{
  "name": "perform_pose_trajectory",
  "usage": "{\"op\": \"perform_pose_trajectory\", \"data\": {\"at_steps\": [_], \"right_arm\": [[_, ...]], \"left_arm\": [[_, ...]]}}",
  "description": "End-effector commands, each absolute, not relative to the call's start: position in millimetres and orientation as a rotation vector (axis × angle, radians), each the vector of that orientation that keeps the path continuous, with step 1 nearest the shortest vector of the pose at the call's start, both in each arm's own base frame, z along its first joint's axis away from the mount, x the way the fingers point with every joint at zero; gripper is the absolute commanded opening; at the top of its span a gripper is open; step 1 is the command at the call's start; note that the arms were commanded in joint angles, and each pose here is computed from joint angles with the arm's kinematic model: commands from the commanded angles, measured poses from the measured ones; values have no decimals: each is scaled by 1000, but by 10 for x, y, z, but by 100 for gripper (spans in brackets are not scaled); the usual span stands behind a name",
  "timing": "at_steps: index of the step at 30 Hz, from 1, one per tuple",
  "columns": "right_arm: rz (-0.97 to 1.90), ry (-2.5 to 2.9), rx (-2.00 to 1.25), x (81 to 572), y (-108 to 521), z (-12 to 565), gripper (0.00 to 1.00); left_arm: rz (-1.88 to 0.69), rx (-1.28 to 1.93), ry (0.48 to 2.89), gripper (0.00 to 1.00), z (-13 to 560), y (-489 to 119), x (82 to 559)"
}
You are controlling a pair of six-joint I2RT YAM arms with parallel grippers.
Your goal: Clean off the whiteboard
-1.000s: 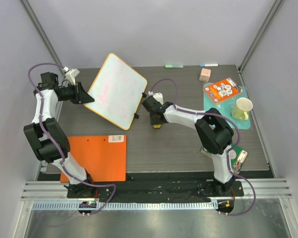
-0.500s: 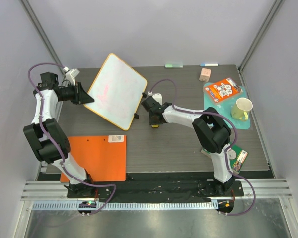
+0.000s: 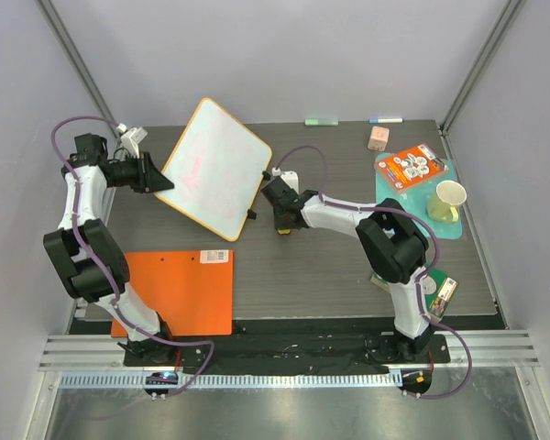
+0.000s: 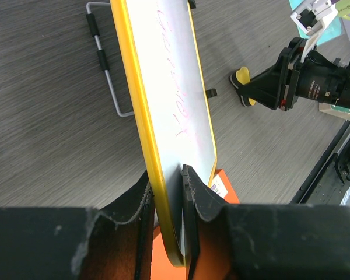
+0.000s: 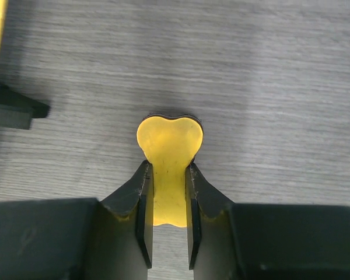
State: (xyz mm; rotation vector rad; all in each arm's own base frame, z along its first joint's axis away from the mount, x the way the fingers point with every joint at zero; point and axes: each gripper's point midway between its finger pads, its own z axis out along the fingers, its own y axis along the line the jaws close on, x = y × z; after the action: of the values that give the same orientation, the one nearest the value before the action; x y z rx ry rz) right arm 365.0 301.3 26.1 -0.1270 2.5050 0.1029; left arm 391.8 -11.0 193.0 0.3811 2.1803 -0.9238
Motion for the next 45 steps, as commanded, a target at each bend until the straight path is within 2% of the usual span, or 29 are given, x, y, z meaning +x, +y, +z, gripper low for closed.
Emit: {"op": "perform_pose_trajectory", "data": {"at_steps": [1, 11, 18, 28, 35, 42, 45], "right_arm": [[314, 2288, -145, 3967, 3421, 1001, 1], [683, 1940, -243, 4295, 4648, 2083, 1], [826, 1866, -199, 4347, 5348, 2163, 1], [771, 1810, -16, 4646, 5450, 2262, 1], [765, 1869, -122, 4197, 5642, 2026, 1], [786, 1919, -233, 3550, 5913, 1774, 1], [800, 1928, -236, 3502, 5969, 1709, 1]], "left_arm": [[-828, 493, 2149, 0, 2012, -120, 3885], [-840, 499, 2145, 0, 2043, -146, 3855], [-840, 503, 2144, 0, 2056, -150, 3827], [-842, 523, 2151, 0, 2055, -168, 3763], [-854, 522, 2128, 0, 2137, -190, 3760], [-881, 502, 2105, 0, 2211, -218, 3792], [-888, 497, 2102, 0, 2225, -231, 3791]]}}
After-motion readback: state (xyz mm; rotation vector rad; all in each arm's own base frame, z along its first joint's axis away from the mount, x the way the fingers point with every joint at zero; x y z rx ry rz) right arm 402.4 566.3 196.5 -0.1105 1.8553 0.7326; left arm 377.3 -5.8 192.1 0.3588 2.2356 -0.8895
